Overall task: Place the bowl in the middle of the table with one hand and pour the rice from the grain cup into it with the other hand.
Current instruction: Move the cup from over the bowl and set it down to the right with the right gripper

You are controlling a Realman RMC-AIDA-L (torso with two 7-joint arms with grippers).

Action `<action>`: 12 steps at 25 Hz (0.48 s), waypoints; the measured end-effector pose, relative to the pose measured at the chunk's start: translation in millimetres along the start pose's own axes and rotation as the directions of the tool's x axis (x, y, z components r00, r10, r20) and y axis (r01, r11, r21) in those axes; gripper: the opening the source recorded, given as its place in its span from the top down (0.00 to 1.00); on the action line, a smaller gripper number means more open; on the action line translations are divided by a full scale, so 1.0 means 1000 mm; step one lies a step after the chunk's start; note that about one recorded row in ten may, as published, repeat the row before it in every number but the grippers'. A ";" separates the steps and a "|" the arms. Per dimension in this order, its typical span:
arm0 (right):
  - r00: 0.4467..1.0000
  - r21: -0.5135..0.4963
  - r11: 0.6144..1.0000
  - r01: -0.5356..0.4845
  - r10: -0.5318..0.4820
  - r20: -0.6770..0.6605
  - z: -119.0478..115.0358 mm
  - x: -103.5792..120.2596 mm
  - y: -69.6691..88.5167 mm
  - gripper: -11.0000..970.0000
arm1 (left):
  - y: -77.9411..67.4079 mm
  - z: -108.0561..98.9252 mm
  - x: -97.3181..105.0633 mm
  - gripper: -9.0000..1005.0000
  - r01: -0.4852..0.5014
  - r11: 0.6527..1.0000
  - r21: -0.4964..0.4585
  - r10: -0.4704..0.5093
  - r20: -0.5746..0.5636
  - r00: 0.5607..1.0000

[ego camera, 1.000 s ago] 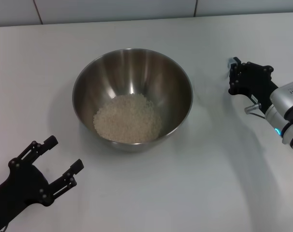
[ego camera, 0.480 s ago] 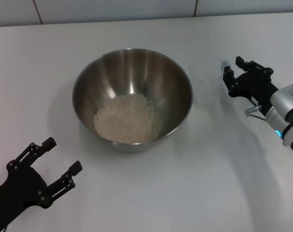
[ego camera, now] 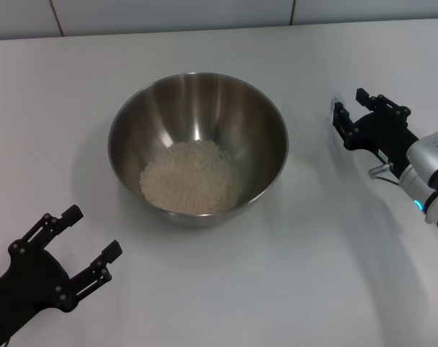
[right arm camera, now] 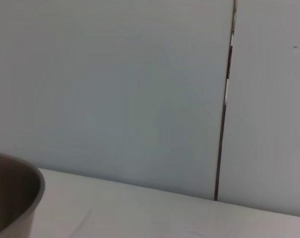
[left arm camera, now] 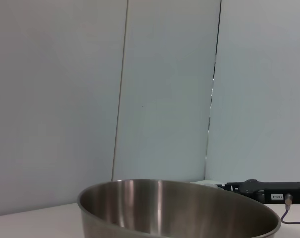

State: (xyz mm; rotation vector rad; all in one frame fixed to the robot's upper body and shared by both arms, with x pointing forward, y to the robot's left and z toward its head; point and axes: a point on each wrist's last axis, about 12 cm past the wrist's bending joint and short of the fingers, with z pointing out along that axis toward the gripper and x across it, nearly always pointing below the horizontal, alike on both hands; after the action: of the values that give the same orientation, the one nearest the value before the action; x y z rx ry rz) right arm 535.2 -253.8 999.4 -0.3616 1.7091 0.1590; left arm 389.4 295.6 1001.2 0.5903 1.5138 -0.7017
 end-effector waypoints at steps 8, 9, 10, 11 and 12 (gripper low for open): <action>1.000 -0.013 1.000 -0.006 0.006 0.008 -0.010 0.005 0.003 0.52 | 0.000 -0.001 0.001 0.18 0.001 1.000 -0.006 -0.001 -0.006 1.000; 1.000 -0.017 1.000 -0.008 0.009 0.014 -0.012 0.006 0.004 0.52 | 0.000 -0.001 0.001 0.18 0.001 1.000 -0.007 -0.001 -0.007 1.000; 1.000 -0.024 1.000 -0.012 0.013 0.021 -0.016 0.007 0.005 0.51 | 0.000 -0.001 0.001 0.18 0.001 1.000 -0.007 -0.001 -0.007 1.000; 0.999 -0.029 0.999 -0.016 0.017 0.028 -0.019 0.008 0.006 0.51 | 0.000 -0.001 0.001 0.18 0.001 1.000 -0.007 -0.001 -0.007 1.000; 0.998 -0.038 0.999 -0.027 0.029 0.048 -0.028 0.010 0.007 0.51 | 0.000 -0.001 0.001 0.18 0.001 1.000 -0.007 -0.001 -0.007 1.000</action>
State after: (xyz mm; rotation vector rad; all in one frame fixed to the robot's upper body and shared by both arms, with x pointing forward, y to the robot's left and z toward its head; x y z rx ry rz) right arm 505.0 -257.7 993.4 -0.3590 1.6658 0.2184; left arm 388.9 296.3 1000.2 0.5879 1.5228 -0.6950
